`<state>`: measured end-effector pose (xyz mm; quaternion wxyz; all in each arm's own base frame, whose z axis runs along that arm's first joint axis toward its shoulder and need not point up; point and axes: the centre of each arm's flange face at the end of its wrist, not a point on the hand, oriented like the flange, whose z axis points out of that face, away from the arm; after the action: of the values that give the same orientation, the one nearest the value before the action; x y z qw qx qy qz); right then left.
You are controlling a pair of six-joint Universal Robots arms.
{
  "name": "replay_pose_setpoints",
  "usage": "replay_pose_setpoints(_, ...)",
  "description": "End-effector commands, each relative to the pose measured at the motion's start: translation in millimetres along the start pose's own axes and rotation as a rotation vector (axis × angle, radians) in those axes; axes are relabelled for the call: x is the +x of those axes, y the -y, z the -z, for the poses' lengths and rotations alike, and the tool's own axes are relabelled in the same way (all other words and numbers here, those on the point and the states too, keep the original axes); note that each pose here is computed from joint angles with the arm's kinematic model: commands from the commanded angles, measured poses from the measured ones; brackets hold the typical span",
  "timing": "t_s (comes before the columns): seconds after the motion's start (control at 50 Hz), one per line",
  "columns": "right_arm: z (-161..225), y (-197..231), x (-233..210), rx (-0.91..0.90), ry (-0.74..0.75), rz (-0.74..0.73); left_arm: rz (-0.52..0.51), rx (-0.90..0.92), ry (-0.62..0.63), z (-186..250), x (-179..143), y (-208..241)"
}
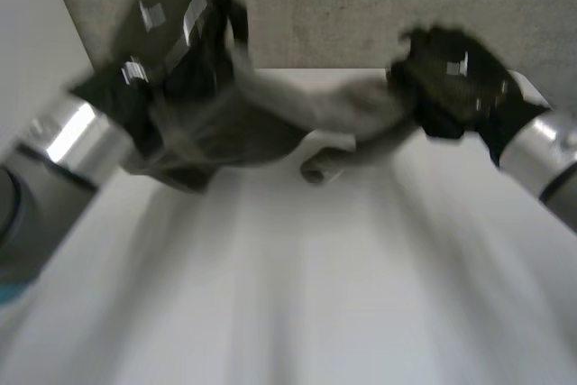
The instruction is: Fold the towel.
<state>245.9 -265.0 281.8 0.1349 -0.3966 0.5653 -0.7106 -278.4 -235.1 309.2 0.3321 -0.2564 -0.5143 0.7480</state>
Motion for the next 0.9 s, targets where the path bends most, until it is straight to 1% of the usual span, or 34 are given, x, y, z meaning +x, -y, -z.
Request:
replay_pose_setpoints(0.02, 30.3, -46.7, -16.7, -0.253, 0.08, 0.071, -0.031, -0.394, -0.037, 56.2, 17.4, -96.9)
replay_pose_setpoints(0.04, 34.6, -49.4, -21.1, -0.285, 0.102, 0.05, -0.031, -0.395, -0.037, 56.3, 17.4, -97.1)
replay_pose_setpoints(0.06, 34.6, -49.4, -21.1, -0.285, 0.102, 0.05, -0.036, -0.457, -0.047, 63.4, 20.6, -108.9)
replay_pose_setpoints(0.08, 37.6, -51.4, -24.4, -0.311, 0.12, 0.016, -0.036, -0.457, -0.047, 63.4, 20.7, -109.0)
replay_pose_setpoints(0.12, 39.9, -54.0, -27.1, -0.336, 0.135, -0.013, -0.038, -0.551, -0.052, 73.1, 20.2, -127.7)
replay_pose_setpoints(0.16, 42.5, -59.5, -34.0, -0.373, 0.172, -0.051, -0.043, -0.583, -0.053, 75.9, 19.4, -134.6)
replay_pose_setpoints(0.32, 42.1, -71.7, -42.9, -0.421, 0.227, -0.093, -0.041, -0.632, -0.049, 81.4, 17.2, -143.6)
replay_pose_setpoints(0.56, 38.0, -70.7, -35.2, -0.434, 0.227, -0.104, -0.011, -0.679, -0.053, 89.4, 21.7, -143.6)
replay_pose_setpoints(0.68, 35.2, -70.0, -30.1, -0.457, 0.258, -0.059, -0.002, -0.689, -0.06, 91.2, 25.0, -144.3)
replay_pose_setpoints(0.82, 34.3, -92.8, -36.4, -0.512, 0.332, -0.042, 0.004, -0.695, -0.066, 92.3, 26.9, -146.3)
replay_pose_setpoints(0.9, 34.4, -94.2, -39.3, -0.503, 0.348, -0.031, 0.003, -0.693, -0.064, 91.8, 26.5, -145.8)
